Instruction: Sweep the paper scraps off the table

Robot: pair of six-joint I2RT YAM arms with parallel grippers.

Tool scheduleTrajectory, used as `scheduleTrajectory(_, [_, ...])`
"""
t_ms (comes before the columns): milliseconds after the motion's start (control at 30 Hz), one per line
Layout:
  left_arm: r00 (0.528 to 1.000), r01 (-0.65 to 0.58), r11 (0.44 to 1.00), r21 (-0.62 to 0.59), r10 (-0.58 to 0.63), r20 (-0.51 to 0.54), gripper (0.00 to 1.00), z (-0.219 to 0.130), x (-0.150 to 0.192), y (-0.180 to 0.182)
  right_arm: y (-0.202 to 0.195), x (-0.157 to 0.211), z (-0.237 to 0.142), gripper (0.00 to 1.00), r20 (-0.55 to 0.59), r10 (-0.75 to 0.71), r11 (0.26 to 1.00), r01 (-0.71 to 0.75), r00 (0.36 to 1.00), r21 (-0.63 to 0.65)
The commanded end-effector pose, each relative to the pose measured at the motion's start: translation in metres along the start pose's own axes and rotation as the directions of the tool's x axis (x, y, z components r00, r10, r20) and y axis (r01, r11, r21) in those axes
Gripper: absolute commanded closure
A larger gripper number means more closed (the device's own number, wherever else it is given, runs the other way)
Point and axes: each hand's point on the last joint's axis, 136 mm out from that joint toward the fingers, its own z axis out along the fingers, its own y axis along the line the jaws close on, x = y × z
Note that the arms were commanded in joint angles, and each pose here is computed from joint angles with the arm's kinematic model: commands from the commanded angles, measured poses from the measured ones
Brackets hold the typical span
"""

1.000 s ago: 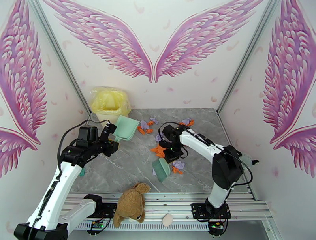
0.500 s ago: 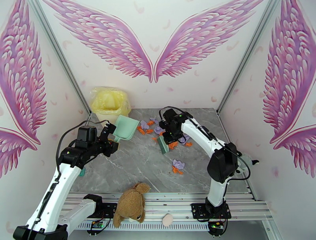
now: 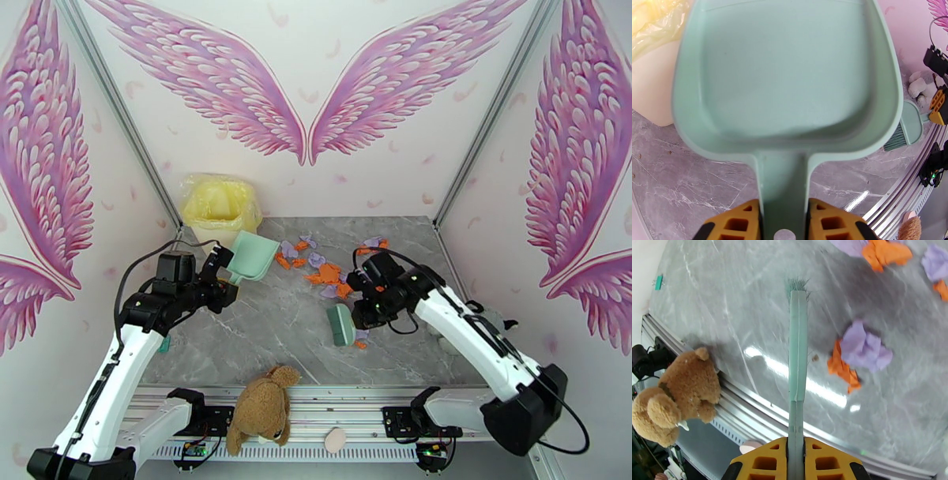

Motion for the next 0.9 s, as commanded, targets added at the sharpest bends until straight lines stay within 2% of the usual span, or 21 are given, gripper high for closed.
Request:
scheduleTrajectory(0, [0.999, -0.021, 0.999, 0.026, 0.02, 0.04, 1.0, -0.004, -0.016, -0.006, -0.01, 0.018, -0.01, 1.0, 0.043, 0.145, 0.989, -0.146, 0.989, 0.035])
scheduleTrajectory(200, [0.999, -0.02, 0.999, 0.046, 0.017, 0.047, 1.0, 0.003, -0.019, -0.009, -0.041, 0.048, 0.007, 1.0, 0.01, 0.222, 0.963, -0.221, 0.975, 0.155])
scheduleTrajectory(367, [0.999, -0.031, 0.998, 0.052, 0.029, 0.039, 1.0, 0.004, -0.023, -0.011, -0.047, 0.036, 0.025, 1.0, 0.027, 0.237, 0.959, -0.238, 0.971, 0.154])
scheduleTrajectory(600, [0.998, -0.046, 0.998, 0.04, 0.045, 0.034, 1.0, -0.004, -0.023, -0.012, -0.065, -0.006, 0.041, 1.0, 0.085, 0.239, 0.956, -0.249, 0.967, 0.155])
scheduleTrajectory(733, [0.999, -0.036, 0.998, 0.045, 0.035, 0.029, 1.0, -0.005, -0.017, -0.014, -0.076, -0.046, 0.041, 1.0, 0.15, 0.245, 0.954, -0.265, 0.958, 0.138])
scheduleTrajectory(867, [0.999, -0.026, 0.999, 0.044, 0.025, 0.019, 1.0, -0.005, -0.011, -0.015, -0.07, -0.083, 0.036, 1.0, 0.191, 0.228, 0.964, -0.248, 0.955, 0.092])
